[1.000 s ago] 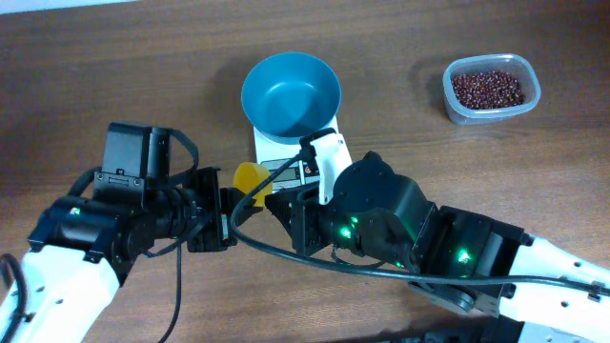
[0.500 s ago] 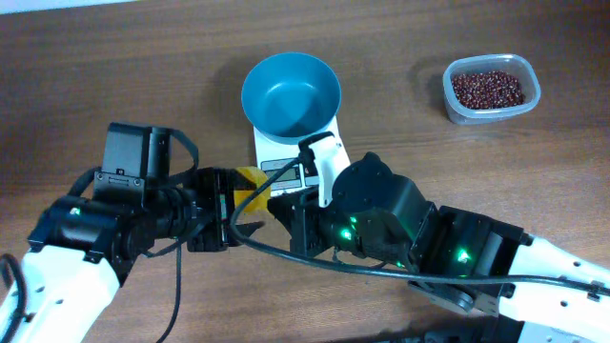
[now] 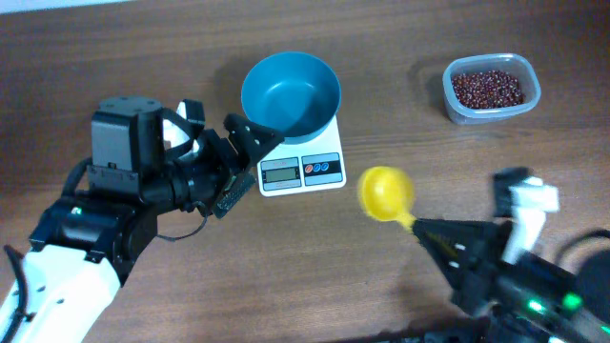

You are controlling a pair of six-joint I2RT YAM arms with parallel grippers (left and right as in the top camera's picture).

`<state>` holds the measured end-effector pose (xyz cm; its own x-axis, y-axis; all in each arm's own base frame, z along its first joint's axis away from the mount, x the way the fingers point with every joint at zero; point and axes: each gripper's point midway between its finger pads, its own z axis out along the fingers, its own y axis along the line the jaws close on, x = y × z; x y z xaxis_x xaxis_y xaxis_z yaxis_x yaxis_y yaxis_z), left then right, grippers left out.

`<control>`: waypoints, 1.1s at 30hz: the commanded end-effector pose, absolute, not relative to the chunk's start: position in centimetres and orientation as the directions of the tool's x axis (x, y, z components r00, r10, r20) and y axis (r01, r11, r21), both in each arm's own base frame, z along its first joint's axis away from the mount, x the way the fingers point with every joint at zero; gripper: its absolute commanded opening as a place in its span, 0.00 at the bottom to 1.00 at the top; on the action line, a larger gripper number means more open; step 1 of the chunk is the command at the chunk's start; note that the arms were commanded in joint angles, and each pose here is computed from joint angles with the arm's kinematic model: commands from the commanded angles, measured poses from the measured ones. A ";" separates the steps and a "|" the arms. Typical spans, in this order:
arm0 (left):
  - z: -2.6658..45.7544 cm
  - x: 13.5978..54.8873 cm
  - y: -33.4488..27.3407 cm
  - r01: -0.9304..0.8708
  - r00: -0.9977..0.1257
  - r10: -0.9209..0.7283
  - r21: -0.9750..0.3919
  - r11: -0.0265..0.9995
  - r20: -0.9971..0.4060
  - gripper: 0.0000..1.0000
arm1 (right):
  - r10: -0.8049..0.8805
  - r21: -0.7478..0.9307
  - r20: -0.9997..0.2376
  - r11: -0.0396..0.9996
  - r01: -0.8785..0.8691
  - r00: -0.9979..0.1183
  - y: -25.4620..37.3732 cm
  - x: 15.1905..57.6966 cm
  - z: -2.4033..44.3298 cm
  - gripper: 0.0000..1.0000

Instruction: Scoop item into bowl and weigh 50g on scale

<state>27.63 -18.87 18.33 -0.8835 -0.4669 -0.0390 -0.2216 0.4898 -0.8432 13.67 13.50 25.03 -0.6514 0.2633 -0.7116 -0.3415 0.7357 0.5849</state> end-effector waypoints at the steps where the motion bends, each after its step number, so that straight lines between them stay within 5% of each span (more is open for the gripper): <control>1: 18.3 27.9 -18.8 -0.053 -0.896 -0.379 -0.792 0.609 -0.232 0.99 | 0.355 0.553 -0.744 0.802 -0.224 -0.565 8.4 13.8 24.8 0.04; 6: 21.6 28.4 -17.5 0.079 -0.783 -0.198 -0.410 0.909 -0.590 0.99 | 0.455 0.561 -0.757 0.820 -0.109 -0.469 3.5 13.3 28.2 0.04; 8: 21.9 28.5 -17.6 0.104 -0.749 -0.144 -0.330 0.938 -0.646 0.99 | 0.478 0.576 -0.757 0.810 -0.110 -0.445 2.9 13.1 29.3 0.04; 16: 12.8 26.5 -24.7 0.251 -0.867 0.116 -0.221 0.942 -0.485 1.00 | 0.590 0.650 -0.683 0.760 0.011 -0.430 1.1 12.9 29.0 0.04; 17: 11.8 26.2 -25.2 0.257 -0.882 0.131 -0.229 0.939 -0.452 0.87 | 0.581 0.639 -0.687 0.769 0.017 -0.437 1.0 12.9 28.6 0.04; 19: 9.5 26.4 -25.7 0.249 -0.900 0.144 -0.216 0.944 -0.411 0.17 | 0.571 0.628 -0.693 0.778 0.020 -0.441 0.9 12.8 28.4 0.04; 20: 9.1 26.9 -25.8 0.246 -0.897 0.141 -0.209 0.946 -0.420 0.00 | 0.568 0.625 -0.694 0.780 0.022 -0.442 0.9 12.8 28.3 0.04; 23: 8.5 28.6 -24.3 0.198 -0.871 0.128 -0.101 0.975 -0.474 0.00 | 0.565 0.619 -0.698 0.785 0.025 -0.439 0.7 12.8 28.3 0.04; 33: 4.6 31.6 -25.7 0.171 -0.846 0.115 -0.060 0.983 -0.521 0.00 | 0.564 0.617 -0.699 0.786 0.027 -0.439 0.7 12.8 28.2 0.04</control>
<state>30.87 -26.13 5.13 -0.8584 0.1091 -0.5012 0.1885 0.9758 -0.1106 12.78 1.14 27.68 -0.4600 0.5471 -0.6993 0.0236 0.7949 0.6063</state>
